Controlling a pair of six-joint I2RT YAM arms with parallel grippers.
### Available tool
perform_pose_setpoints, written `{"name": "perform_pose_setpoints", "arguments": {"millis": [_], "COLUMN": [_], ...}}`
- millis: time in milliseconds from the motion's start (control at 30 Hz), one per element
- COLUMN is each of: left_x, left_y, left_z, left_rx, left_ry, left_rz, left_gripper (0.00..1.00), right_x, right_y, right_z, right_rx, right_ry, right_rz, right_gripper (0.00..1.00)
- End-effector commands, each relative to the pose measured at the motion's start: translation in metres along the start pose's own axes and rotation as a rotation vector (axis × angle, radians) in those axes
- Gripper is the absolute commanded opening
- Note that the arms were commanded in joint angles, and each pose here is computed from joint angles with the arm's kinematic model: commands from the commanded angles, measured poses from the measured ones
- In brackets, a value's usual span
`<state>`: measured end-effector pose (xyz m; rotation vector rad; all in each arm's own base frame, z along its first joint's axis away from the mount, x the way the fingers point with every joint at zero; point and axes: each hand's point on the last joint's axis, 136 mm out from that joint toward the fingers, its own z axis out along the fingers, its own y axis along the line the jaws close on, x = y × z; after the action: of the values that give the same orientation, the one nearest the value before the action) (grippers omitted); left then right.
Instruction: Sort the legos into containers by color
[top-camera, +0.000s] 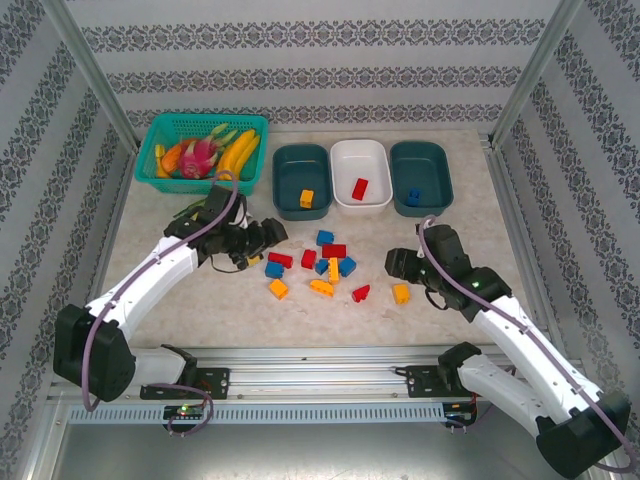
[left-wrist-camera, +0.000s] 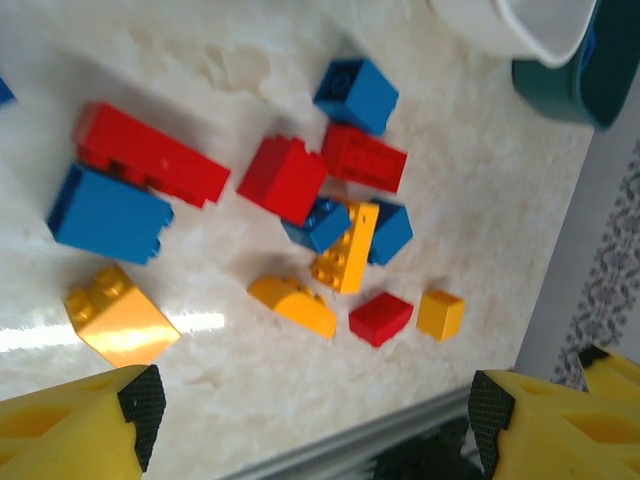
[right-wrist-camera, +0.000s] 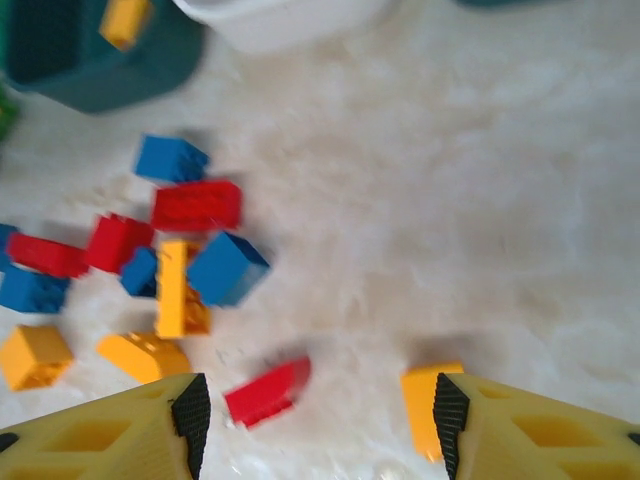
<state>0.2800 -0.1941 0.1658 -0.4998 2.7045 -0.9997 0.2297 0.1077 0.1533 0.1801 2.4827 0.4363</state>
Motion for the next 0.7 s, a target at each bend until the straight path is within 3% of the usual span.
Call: {"name": "perform_pose_setpoints", "arguments": {"millis": [0,167,333,533,667], "left_x": [0.019,0.026,0.034,0.043,0.036], "left_y": [-0.027,-0.021,0.041,0.07,0.079], "left_z": [0.01,0.022,0.015,0.035,0.046], "left_rx": [0.076,-0.042,-0.286,-0.352,-0.4], "left_ry": [0.08,0.083,0.031,0.011,-0.021], "left_rz": [0.086,0.106,-0.068,-0.262,-0.336], "left_gripper": [0.81,0.74,0.65,0.68,0.71], "right_x": [0.02,0.017,0.014,0.017,0.02], "right_y": [-0.015,-0.01,0.007,0.079,0.096], "right_z": [0.001,-0.001,-0.005,-0.019,-0.025], "right_rx": [0.069,0.055,-0.019,-0.424,-0.568], "right_ry": [0.07,0.07,0.07,0.038,-0.029], "right_rz": [0.05,0.03,0.002,-0.126,-0.145], "right_gripper": [0.63,0.62,0.62,0.66,0.7]}}
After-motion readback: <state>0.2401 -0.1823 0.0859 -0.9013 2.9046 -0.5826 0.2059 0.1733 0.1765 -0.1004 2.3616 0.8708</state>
